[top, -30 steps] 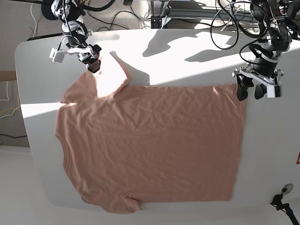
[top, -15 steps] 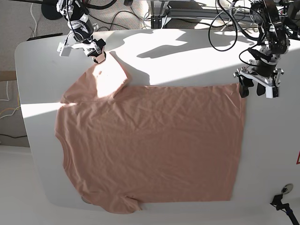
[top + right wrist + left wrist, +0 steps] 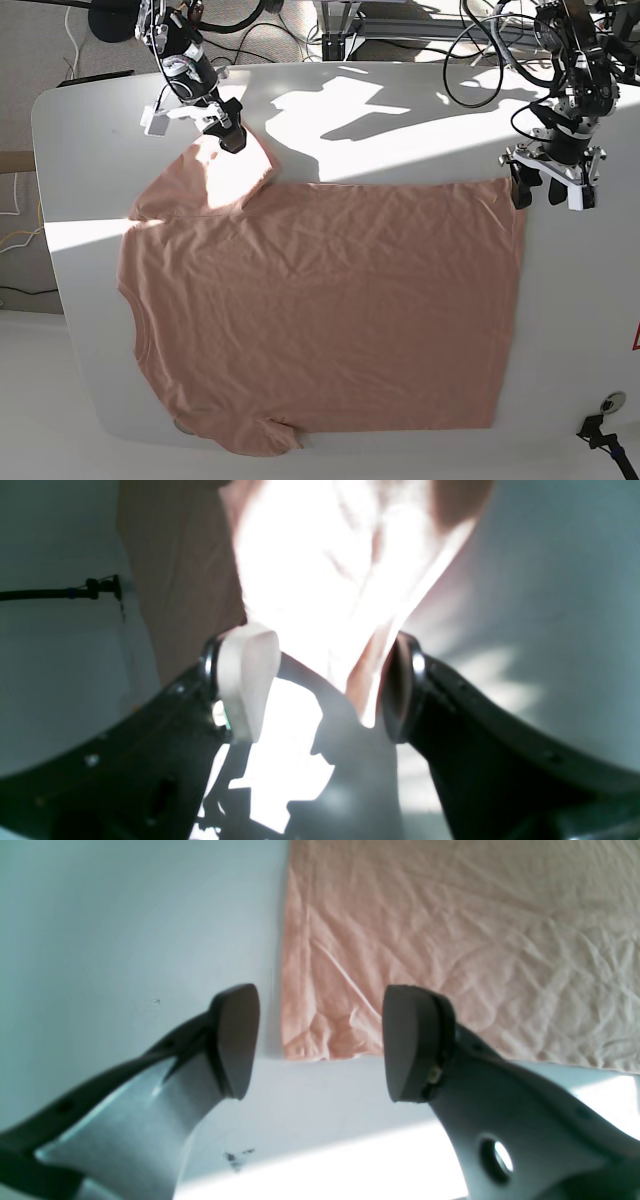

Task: Fold the T-shirt properly
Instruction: 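Lower both grippers onto the shirt's shoulder corners beside the collar, then grasp the shoulder corners with both grippers and lift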

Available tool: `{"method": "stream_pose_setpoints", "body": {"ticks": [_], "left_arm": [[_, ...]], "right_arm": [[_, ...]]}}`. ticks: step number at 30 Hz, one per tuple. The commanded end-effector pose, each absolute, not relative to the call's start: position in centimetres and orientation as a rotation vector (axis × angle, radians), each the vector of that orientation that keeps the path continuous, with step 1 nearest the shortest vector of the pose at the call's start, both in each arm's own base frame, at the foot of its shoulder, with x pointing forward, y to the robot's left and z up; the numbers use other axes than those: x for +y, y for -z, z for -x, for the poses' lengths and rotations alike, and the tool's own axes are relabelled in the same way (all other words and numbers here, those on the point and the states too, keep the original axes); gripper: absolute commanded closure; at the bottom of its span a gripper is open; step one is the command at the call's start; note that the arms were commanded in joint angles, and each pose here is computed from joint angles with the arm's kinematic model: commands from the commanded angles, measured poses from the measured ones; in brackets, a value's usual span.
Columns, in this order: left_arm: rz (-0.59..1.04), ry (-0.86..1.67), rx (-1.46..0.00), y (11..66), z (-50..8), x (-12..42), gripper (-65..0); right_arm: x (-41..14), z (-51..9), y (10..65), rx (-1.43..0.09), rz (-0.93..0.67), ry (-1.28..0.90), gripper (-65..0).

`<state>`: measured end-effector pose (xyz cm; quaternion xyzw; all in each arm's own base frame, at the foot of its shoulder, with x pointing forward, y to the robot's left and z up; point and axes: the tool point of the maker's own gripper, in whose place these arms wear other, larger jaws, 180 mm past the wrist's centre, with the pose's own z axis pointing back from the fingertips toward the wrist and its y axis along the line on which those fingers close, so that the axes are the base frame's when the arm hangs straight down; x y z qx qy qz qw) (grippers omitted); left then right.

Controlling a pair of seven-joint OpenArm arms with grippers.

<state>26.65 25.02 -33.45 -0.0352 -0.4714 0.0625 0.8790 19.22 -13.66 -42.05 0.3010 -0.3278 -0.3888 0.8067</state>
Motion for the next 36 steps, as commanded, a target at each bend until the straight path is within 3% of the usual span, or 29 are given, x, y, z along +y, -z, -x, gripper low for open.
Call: {"method": "stream_pose_setpoints", "body": {"ticks": [1,3,5,23,33,36], "left_arm": [[0.065,-0.115,-1.03,32.2,-27.2,25.4,-36.4],[0.063,-0.112,-1.032,32.1,-27.3,25.4,-36.4],[0.059,-0.116,-1.049,31.6,-27.9,25.6,-36.4],[0.16,-0.208,-0.807,40.6,-28.0,26.6,-40.3],[0.2,-0.17,-0.767,41.9,-27.8,24.5,-40.0],[0.22,-0.135,-0.756,42.1,-27.8,23.2,-34.0]], "right_arm": [[-14.1,-18.5,42.8,-0.664,-0.597,0.827,-30.4],[-14.1,-18.4,42.8,-0.662,-0.596,0.827,-18.2],[-14.0,-18.5,42.8,-0.661,-0.6,0.823,0.0],[-13.7,-18.4,42.8,-0.64,-0.611,0.808,0.0],[-13.7,-18.5,42.8,-0.641,-0.611,0.807,0.0],[-13.7,-18.8,42.7,-0.648,-0.615,0.805,0.0]]}}
